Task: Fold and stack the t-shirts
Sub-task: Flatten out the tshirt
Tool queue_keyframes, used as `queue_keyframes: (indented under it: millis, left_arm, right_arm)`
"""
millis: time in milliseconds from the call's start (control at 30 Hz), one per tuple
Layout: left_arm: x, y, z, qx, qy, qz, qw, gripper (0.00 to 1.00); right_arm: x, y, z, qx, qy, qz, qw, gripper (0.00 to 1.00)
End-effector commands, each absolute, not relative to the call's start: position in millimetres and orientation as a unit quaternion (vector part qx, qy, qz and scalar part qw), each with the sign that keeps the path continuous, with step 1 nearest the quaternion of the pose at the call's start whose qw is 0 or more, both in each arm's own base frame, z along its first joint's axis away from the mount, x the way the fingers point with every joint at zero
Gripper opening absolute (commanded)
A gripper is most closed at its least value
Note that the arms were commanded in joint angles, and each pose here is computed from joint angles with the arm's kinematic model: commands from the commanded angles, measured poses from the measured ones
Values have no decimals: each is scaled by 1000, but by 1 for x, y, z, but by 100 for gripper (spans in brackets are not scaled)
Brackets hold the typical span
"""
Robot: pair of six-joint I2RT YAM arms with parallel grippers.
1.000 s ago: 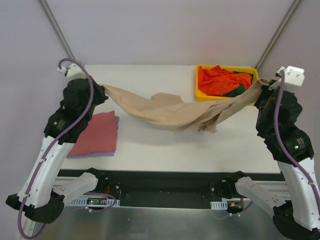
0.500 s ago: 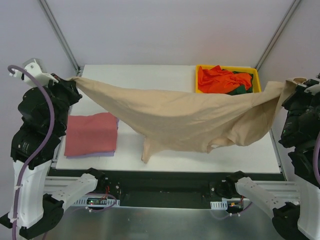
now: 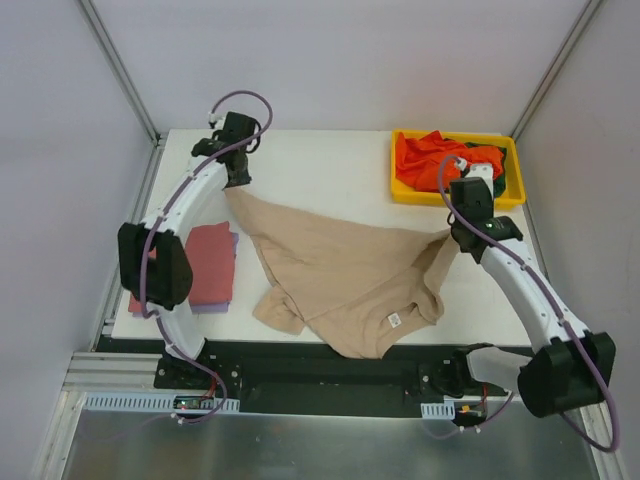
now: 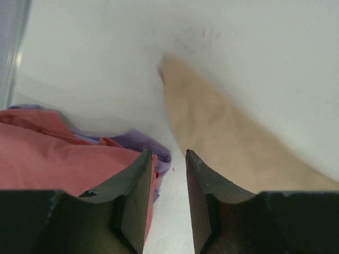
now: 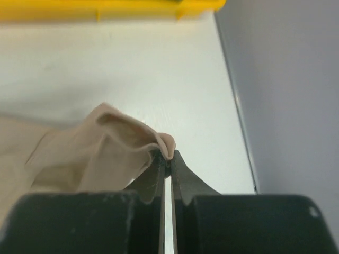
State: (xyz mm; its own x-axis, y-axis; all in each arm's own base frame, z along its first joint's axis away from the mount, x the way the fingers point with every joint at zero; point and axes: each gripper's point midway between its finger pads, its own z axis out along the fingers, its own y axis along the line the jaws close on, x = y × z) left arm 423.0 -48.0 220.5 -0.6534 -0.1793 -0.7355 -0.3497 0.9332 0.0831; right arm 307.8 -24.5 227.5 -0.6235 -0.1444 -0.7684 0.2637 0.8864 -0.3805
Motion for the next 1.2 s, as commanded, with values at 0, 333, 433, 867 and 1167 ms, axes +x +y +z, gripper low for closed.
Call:
queue_keyframes:
  millis: [0,333,433,867,1167]
  left_arm:
    - [431,-78,213,-121,923,42,364,47]
    - [289,-200,176,40,938,-149,309,99]
    - [224,-228,152,88,936,-211,266,99]
    - [137,-263,87,67,953,-244,167,77]
    - [138,-269,64,69,964,-216,143,74]
  right_arm:
    - [322,-31,188,103,876,-203,424,1]
    - [315,-37,134,115,889,-196,397,0]
    - [310,-40,118,124,891,-190,393,0]
    - [307,-41,113,135,891,-177,396,0]
    - [306,-42,112,136,891,-177,395,0]
